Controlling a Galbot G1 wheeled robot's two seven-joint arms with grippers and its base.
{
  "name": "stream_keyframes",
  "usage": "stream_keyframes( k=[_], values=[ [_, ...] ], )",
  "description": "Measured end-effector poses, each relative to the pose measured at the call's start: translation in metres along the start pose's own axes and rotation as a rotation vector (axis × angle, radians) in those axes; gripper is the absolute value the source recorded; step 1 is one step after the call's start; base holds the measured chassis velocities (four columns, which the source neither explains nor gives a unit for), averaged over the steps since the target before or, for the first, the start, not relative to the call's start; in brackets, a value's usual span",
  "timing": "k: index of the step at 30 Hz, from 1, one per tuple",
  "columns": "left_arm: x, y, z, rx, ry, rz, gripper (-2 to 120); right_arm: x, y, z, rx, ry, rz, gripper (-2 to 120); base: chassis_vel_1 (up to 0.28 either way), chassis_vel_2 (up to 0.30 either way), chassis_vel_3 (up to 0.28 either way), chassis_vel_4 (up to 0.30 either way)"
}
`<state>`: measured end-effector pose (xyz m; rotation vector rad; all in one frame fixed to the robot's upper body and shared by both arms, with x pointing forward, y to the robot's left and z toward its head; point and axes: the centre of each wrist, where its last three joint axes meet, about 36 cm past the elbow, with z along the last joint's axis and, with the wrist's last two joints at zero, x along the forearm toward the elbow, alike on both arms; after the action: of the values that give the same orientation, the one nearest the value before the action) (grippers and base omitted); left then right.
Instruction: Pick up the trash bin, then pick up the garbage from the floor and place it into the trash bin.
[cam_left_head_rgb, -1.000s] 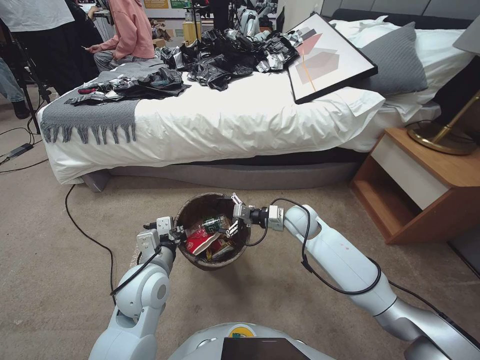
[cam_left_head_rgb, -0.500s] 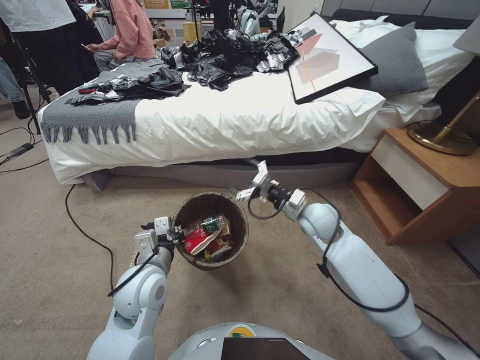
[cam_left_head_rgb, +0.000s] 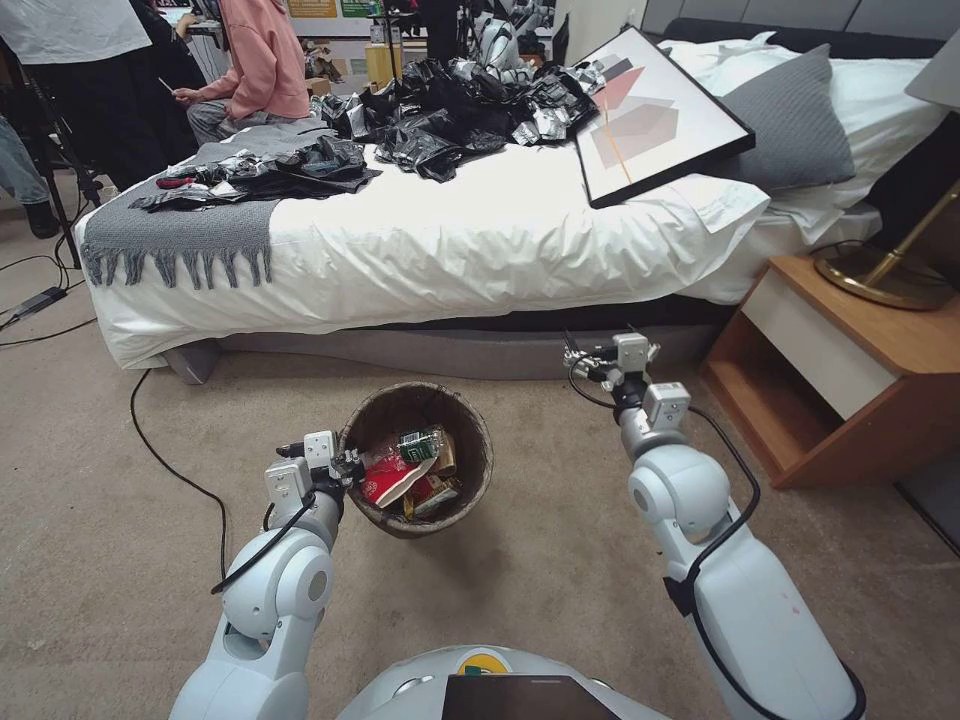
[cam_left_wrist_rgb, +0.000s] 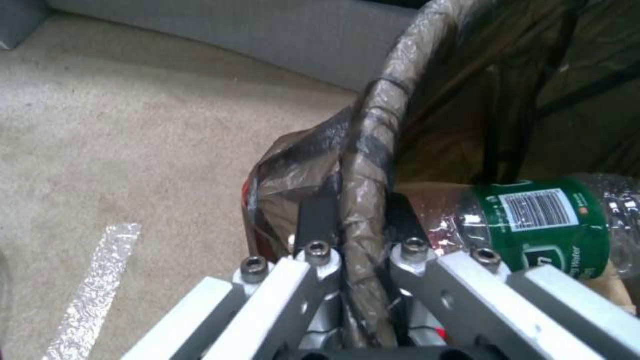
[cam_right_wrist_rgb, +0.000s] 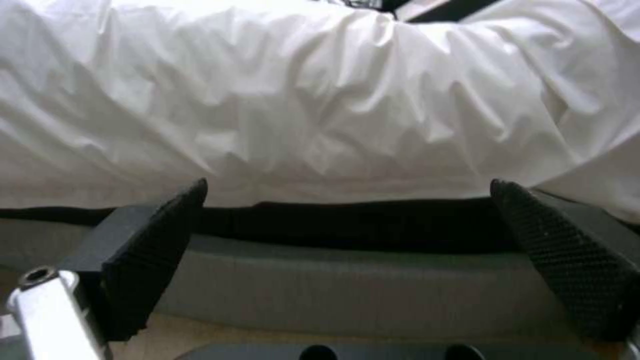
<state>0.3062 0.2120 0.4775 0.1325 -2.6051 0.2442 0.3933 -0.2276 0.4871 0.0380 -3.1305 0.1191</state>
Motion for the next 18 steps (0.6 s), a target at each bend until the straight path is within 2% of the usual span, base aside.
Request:
stream_keyframes(
  k=[18],
  values=[
    [0.007,-0.002,0.000,0.005,-0.003,0.005,2,0.011,0.004,0.012,-0.002,0.003,0.010,100,0.000,0.000,0.000,0.000]
  ],
)
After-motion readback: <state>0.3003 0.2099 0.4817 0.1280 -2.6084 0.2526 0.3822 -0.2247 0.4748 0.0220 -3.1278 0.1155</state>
